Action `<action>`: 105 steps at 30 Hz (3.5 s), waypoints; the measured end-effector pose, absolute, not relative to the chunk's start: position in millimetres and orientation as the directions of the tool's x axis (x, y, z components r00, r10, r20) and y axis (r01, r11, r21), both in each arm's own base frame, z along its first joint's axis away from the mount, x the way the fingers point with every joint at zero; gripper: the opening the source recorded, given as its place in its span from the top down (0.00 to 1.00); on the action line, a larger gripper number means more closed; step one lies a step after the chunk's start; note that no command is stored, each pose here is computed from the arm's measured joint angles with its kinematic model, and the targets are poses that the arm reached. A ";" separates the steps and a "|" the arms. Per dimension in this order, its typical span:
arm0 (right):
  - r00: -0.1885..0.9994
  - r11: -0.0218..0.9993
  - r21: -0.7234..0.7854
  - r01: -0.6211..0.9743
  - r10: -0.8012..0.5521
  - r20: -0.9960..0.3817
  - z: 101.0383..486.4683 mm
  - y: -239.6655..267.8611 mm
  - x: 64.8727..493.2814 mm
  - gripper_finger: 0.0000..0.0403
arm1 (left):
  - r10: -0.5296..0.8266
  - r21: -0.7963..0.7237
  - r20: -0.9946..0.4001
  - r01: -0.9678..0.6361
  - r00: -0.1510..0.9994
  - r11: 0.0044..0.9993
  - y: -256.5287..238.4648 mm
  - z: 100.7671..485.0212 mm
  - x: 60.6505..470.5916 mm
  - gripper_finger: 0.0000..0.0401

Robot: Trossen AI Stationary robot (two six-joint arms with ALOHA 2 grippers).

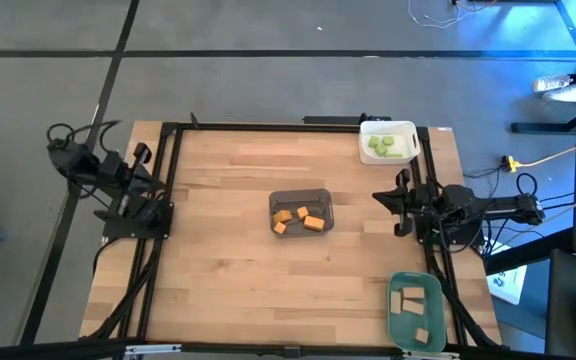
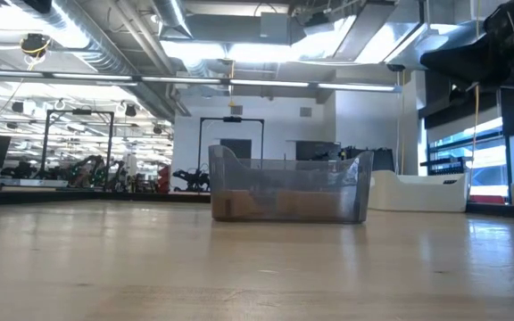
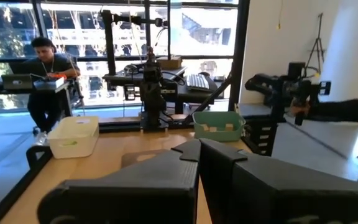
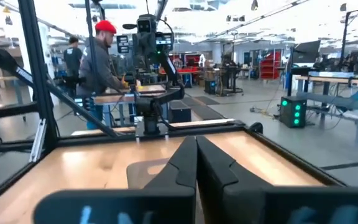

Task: Sort & place blocks by color
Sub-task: Return to Home Position

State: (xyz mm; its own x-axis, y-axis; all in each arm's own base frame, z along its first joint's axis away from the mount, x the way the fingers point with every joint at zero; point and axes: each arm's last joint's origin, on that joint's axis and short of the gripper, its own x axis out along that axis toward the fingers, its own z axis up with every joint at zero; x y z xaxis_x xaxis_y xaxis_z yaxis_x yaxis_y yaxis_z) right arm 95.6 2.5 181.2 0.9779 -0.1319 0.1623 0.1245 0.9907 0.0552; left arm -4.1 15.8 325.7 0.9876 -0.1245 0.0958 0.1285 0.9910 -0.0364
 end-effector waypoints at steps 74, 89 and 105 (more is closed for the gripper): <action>0.992 0.988 -0.097 0.119 -0.113 0.060 171.5 3.1 96.8 1.00 | 0.086 0.070 0.063 -0.091 0.994 0.993 -32.4 172.6 87.6 0.96; 0.992 0.988 -0.097 0.119 -0.114 0.061 171.5 3.1 96.8 1.00 | 0.085 0.071 0.062 -0.090 0.994 0.993 -32.4 172.5 87.6 0.95; 0.992 0.988 -0.097 0.119 -0.114 0.061 171.6 3.1 96.8 1.00 | 0.085 0.072 0.062 -0.090 0.994 0.993 -32.4 172.4 87.6 1.00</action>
